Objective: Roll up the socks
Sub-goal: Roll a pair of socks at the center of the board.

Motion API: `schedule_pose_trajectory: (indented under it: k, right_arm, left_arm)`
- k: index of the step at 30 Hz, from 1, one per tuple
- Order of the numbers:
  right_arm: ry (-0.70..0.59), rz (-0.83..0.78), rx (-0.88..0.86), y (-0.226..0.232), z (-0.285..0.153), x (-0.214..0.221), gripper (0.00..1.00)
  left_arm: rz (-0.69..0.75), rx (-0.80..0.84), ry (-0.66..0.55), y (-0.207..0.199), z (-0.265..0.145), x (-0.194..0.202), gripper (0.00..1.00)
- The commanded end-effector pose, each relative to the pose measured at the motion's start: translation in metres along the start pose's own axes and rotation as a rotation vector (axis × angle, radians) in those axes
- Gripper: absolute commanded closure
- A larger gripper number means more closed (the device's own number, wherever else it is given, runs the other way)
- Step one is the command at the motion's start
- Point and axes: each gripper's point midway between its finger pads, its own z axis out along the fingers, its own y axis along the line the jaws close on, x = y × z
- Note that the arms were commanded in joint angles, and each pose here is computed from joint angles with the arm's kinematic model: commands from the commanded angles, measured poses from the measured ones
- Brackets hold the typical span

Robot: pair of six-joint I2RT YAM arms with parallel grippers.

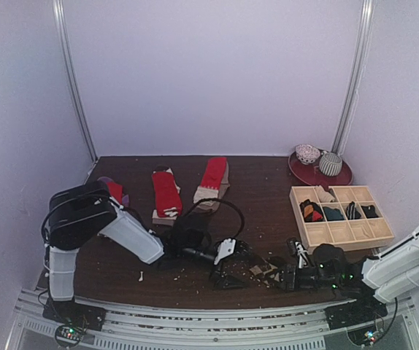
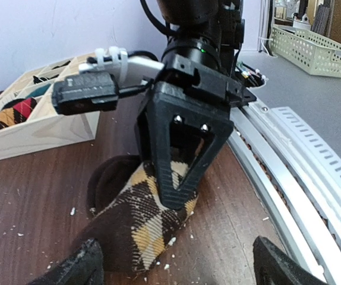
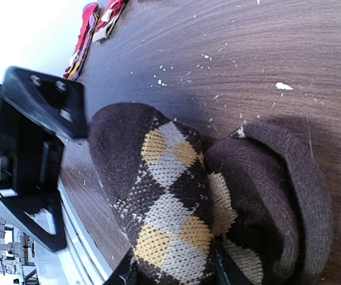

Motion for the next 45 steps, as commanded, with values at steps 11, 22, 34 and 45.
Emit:
schedule_pose_trajectory:
  k: [11, 22, 34, 45]
  right_arm:
    - [0.101, 0.014, 0.156, -0.056, -0.016, 0.039, 0.67]
    - [0.115, 0.006, 0.162, -0.057, -0.018, 0.041, 0.67]
    - [0.151, -0.009, 0.159, -0.055, -0.014, 0.045, 0.67]
    - [0.178, -0.031, 0.171, -0.053, -0.008, 0.045, 0.67]
  left_arm:
    - [0.005, 0.019, 0.037, 0.014, 0.030, 0.015, 0.13]
    - [0.006, 0.030, 0.112, 0.015, 0.038, 0.039, 0.13]
    - [0.013, 0.135, 0.212, -0.003, 0.061, 0.068, 0.35]
    - [0.014, 0.227, 0.277, -0.024, 0.067, 0.080, 1.00]
